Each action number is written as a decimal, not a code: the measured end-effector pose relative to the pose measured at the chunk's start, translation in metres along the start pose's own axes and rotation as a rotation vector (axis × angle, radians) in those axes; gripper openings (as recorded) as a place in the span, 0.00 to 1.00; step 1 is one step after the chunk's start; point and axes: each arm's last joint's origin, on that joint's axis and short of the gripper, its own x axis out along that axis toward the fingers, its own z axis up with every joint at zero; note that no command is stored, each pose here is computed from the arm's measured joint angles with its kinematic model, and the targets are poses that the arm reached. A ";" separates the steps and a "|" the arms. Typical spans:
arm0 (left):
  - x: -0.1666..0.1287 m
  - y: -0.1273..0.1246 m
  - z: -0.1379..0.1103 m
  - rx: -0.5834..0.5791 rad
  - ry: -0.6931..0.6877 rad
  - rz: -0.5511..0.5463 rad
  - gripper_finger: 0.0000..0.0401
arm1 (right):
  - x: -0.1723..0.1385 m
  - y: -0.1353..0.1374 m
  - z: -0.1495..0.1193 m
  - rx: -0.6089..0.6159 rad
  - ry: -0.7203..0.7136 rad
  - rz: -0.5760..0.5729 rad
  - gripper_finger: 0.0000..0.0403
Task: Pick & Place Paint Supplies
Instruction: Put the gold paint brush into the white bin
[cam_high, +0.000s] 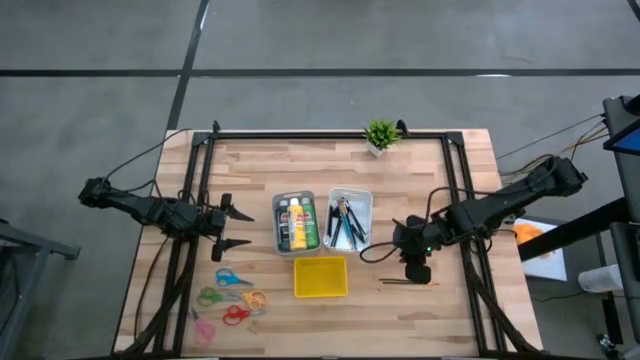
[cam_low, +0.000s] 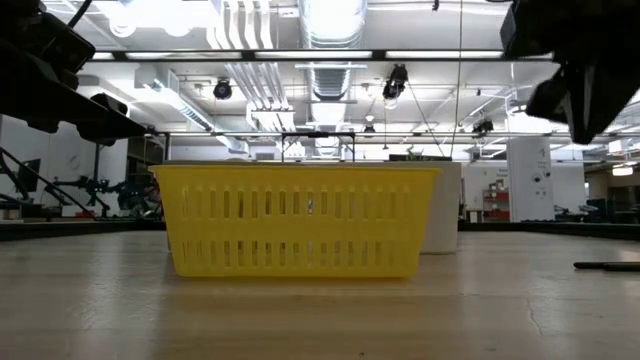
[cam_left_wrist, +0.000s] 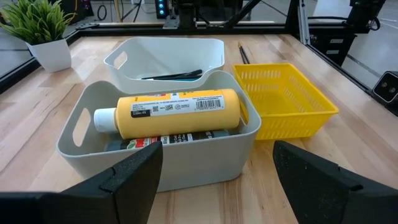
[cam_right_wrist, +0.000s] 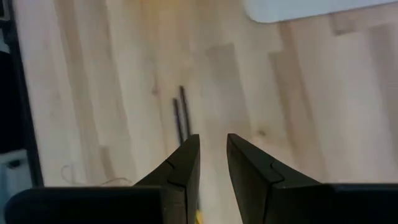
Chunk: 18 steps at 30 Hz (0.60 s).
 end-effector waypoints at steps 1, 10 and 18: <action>0.000 0.000 0.000 0.000 0.000 0.000 0.76 | 0.005 0.000 -0.002 0.010 -0.011 0.014 0.20; 0.000 0.000 0.000 0.000 0.000 0.000 0.76 | 0.039 0.000 -0.026 0.053 -0.067 0.110 0.20; 0.000 0.000 0.000 0.000 0.000 0.000 0.76 | 0.044 0.002 -0.037 0.034 -0.094 0.068 0.20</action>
